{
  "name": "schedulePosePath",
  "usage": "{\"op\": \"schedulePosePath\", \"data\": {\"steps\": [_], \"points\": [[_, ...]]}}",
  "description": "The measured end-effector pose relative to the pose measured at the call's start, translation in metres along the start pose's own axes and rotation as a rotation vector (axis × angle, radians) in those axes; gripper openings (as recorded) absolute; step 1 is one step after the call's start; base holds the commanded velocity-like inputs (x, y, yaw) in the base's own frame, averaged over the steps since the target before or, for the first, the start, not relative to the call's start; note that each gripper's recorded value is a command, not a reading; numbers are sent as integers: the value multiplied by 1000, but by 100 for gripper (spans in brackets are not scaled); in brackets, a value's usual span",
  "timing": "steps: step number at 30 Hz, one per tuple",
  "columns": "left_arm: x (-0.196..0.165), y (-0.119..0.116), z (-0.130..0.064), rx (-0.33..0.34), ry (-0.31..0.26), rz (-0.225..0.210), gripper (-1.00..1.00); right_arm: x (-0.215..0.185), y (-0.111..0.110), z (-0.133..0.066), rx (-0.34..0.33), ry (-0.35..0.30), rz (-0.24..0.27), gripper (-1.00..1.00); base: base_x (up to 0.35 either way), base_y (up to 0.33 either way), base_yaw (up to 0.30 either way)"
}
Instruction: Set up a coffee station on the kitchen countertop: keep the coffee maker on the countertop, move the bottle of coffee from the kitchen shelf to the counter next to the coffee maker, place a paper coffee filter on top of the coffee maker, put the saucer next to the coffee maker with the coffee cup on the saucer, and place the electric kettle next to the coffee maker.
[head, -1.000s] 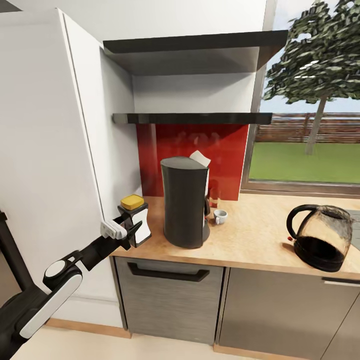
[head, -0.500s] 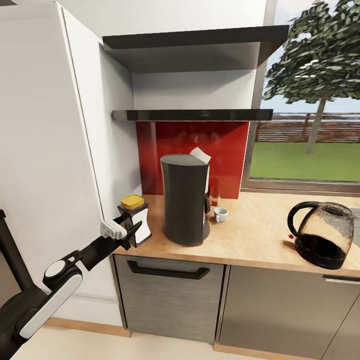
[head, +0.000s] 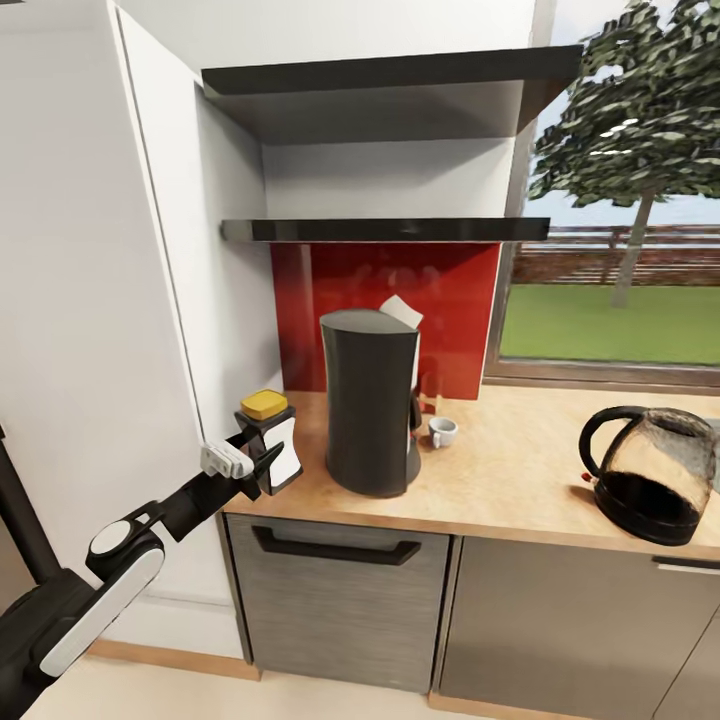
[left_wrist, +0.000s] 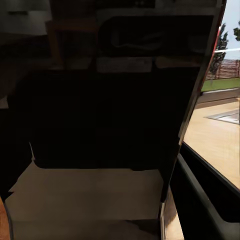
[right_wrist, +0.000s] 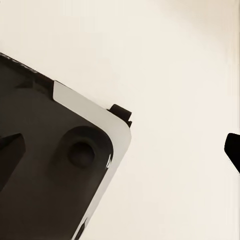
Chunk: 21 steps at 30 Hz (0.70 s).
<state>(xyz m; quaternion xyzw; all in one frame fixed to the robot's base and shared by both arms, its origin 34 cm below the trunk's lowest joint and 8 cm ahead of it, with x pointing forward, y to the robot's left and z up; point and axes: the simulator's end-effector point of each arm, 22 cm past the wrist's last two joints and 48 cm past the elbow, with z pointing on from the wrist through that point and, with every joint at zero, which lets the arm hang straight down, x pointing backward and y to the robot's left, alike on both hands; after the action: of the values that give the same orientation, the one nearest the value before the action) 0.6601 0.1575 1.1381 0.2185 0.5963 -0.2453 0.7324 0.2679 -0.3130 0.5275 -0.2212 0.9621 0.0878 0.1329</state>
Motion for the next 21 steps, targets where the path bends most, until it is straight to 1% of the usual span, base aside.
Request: {"op": "schedulePosePath", "data": {"steps": [6,19,21], "points": [[2,1,0,-3,4,-1,-100,0,0,0,0,1,-1,100,85,0,0],[3,2,0,-5,6,-2,-100,0,1,0,-2,0,-3,100,6,0,0],[6,2,0,-5,6,-2,-100,0,1,3,-2,0,-3,100,0,0,0]]}}
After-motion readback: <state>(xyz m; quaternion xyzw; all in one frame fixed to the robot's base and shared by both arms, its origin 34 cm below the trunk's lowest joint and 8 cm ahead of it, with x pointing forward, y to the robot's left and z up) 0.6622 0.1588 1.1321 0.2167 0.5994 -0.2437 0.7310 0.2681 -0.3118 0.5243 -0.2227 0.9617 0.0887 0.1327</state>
